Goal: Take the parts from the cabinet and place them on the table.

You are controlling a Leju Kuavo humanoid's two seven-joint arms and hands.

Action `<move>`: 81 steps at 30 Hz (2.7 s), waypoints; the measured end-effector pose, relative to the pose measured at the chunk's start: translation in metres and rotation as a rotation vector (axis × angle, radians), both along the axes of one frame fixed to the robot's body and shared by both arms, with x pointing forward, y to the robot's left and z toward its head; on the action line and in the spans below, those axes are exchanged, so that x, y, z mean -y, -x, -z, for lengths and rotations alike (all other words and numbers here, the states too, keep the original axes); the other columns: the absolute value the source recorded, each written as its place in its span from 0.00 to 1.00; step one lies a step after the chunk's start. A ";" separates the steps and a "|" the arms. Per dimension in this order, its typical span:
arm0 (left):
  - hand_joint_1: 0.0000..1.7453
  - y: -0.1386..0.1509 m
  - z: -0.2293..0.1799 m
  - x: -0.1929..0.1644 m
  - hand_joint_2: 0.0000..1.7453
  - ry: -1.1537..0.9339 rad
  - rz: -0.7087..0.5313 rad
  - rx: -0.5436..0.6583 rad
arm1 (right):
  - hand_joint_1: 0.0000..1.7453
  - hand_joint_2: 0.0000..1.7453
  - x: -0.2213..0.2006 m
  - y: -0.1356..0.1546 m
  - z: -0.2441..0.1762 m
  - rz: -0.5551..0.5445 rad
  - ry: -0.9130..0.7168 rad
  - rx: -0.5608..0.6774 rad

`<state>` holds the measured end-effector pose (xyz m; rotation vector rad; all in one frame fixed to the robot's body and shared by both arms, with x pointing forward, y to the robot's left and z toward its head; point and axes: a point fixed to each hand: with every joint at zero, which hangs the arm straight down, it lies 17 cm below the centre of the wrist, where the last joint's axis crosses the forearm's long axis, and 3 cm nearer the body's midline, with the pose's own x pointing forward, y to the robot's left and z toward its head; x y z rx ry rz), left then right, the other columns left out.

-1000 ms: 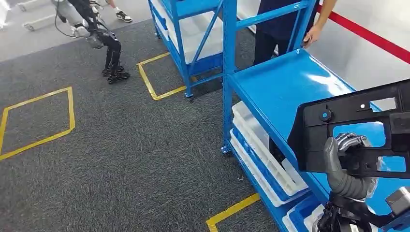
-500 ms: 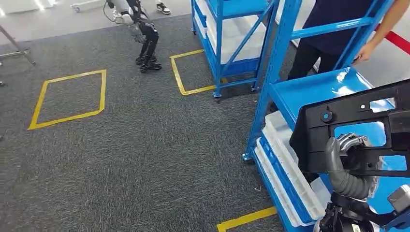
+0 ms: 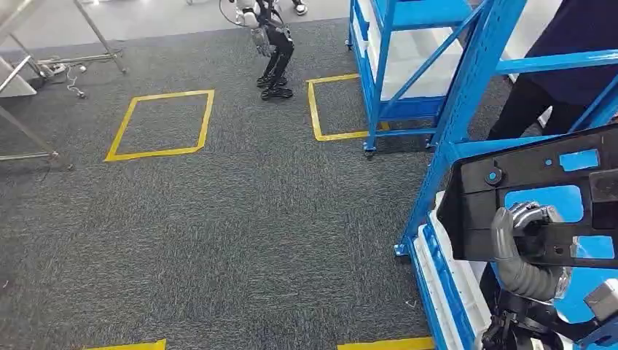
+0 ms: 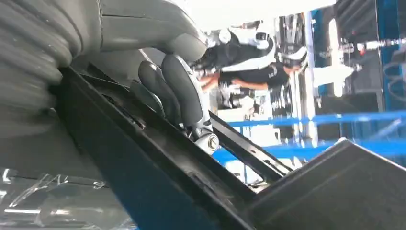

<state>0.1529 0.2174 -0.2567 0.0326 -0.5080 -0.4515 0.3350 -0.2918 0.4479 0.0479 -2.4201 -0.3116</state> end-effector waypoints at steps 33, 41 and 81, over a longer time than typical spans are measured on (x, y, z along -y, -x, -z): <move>0.00 0.004 0.001 0.002 1.00 0.005 0.015 -0.009 | 1.00 1.00 0.003 -0.002 0.007 0.009 -0.003 -0.018; 0.00 0.005 0.001 0.004 1.00 0.009 0.024 -0.017 | 1.00 1.00 0.003 -0.002 0.006 0.011 -0.002 -0.015; 0.00 0.008 0.001 0.011 1.00 0.020 0.023 -0.033 | 1.00 1.00 0.017 -0.005 0.019 0.048 -0.018 -0.045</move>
